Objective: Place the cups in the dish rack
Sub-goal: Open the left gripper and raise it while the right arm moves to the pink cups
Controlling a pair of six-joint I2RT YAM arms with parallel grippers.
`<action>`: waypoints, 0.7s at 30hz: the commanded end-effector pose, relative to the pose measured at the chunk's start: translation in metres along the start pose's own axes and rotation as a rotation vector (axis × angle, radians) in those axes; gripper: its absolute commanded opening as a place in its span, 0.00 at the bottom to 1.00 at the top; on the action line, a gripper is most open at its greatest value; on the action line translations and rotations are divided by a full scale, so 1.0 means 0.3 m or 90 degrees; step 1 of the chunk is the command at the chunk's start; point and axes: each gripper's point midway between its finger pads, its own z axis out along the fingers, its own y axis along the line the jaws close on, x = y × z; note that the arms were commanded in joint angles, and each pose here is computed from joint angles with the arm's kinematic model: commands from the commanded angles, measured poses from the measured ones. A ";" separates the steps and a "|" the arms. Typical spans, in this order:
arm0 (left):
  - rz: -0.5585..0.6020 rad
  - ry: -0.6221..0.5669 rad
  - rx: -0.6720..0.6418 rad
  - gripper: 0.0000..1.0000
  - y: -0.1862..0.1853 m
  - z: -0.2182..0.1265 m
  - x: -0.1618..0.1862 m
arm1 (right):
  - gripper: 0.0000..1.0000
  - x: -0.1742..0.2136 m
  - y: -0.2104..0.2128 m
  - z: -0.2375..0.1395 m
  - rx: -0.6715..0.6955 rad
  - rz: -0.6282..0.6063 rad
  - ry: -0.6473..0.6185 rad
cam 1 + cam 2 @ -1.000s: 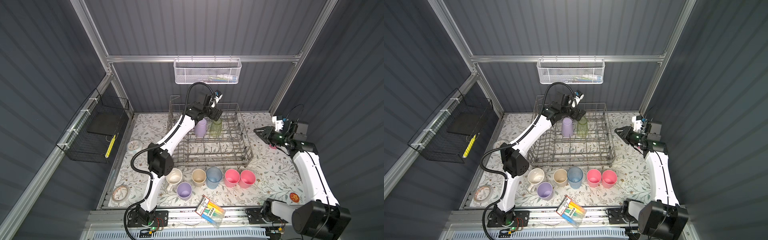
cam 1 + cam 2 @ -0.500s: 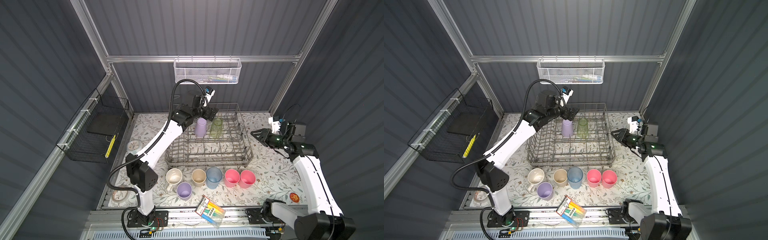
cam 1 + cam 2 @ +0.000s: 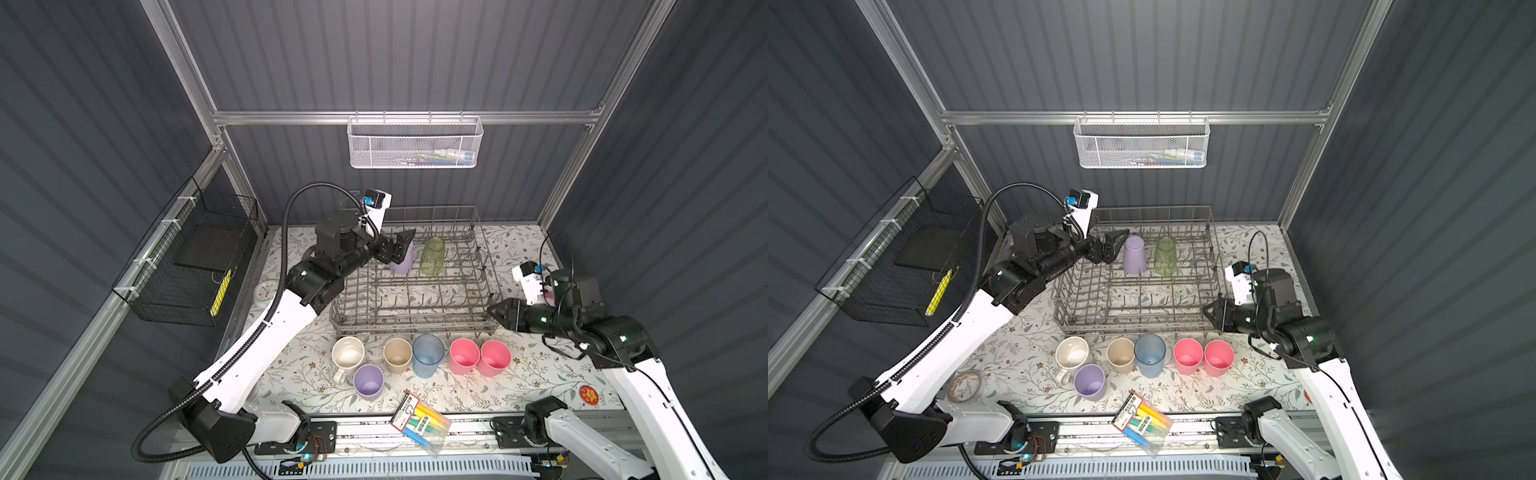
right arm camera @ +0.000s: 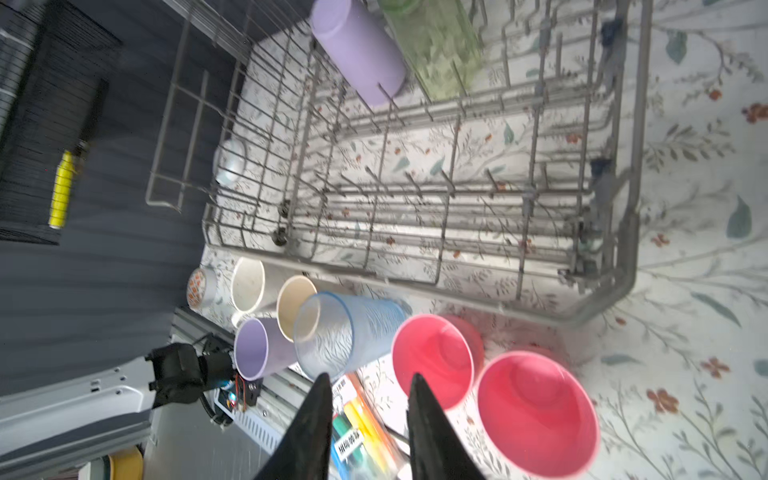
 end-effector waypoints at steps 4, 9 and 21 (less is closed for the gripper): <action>-0.035 -0.018 0.021 0.94 -0.018 -0.012 -0.010 | 0.34 0.240 -0.144 0.022 0.131 0.037 0.125; -0.040 -0.023 0.024 0.94 -0.021 -0.018 -0.016 | 0.34 0.345 -0.179 0.074 0.152 0.047 0.173; -0.049 -0.005 0.033 0.94 -0.025 0.006 0.030 | 0.34 0.377 -0.224 0.181 0.215 0.003 0.204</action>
